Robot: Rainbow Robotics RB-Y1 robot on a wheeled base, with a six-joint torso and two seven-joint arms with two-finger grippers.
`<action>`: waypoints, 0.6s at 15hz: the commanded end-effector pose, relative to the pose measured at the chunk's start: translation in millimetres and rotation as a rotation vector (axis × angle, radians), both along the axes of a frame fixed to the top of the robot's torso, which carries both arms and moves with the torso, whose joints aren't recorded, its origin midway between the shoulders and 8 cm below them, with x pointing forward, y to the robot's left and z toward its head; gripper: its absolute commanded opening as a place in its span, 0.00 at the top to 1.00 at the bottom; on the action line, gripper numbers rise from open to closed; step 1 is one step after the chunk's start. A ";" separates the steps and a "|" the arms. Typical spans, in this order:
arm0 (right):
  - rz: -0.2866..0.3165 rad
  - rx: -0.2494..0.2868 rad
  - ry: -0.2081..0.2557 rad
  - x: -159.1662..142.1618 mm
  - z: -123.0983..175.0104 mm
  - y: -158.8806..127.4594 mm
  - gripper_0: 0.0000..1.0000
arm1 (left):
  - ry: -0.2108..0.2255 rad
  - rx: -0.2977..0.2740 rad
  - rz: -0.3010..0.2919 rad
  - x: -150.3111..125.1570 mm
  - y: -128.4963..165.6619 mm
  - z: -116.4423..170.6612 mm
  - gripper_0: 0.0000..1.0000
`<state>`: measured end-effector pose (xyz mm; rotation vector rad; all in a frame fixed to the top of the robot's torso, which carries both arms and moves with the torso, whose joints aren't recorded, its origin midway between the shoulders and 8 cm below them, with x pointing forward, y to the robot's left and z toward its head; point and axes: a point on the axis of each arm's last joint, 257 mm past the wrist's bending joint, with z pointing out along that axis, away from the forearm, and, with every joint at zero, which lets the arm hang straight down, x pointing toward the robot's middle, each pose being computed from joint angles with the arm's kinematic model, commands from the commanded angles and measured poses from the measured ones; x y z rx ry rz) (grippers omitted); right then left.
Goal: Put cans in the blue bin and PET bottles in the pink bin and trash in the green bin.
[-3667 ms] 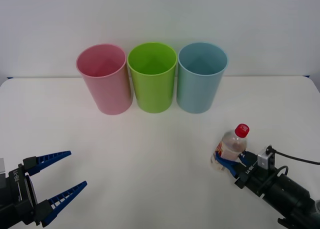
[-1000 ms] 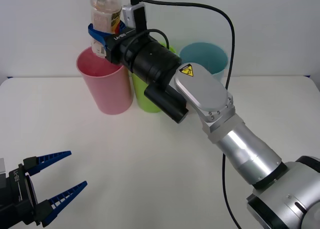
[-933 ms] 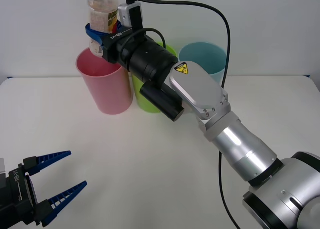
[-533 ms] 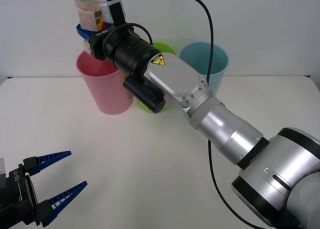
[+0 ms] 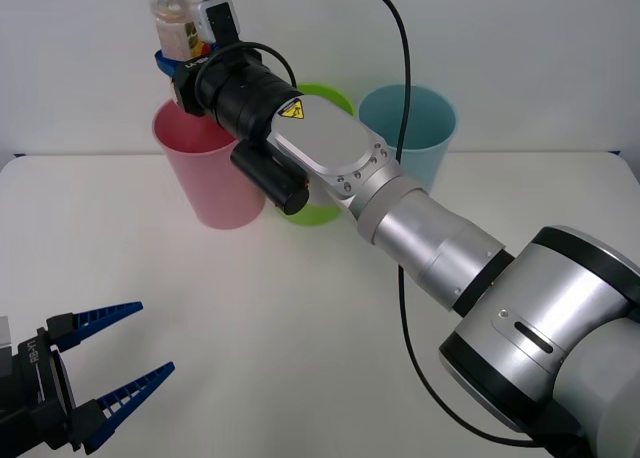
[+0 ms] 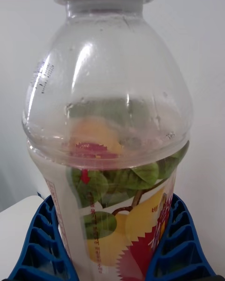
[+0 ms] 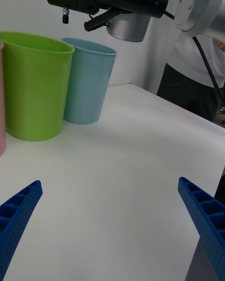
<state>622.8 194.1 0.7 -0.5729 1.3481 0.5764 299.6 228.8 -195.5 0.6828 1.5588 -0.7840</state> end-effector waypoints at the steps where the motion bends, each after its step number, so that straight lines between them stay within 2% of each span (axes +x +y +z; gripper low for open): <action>1: -0.010 -0.029 0.013 3.1 -15.7 -2.2 1.00 | 0.000 0.000 0.000 0.0 0.0 0.0 0.00; 9: -0.009 -0.041 0.030 2.7 -26.5 -0.4 1.00 | 0.000 0.000 0.000 0.0 0.0 0.0 0.00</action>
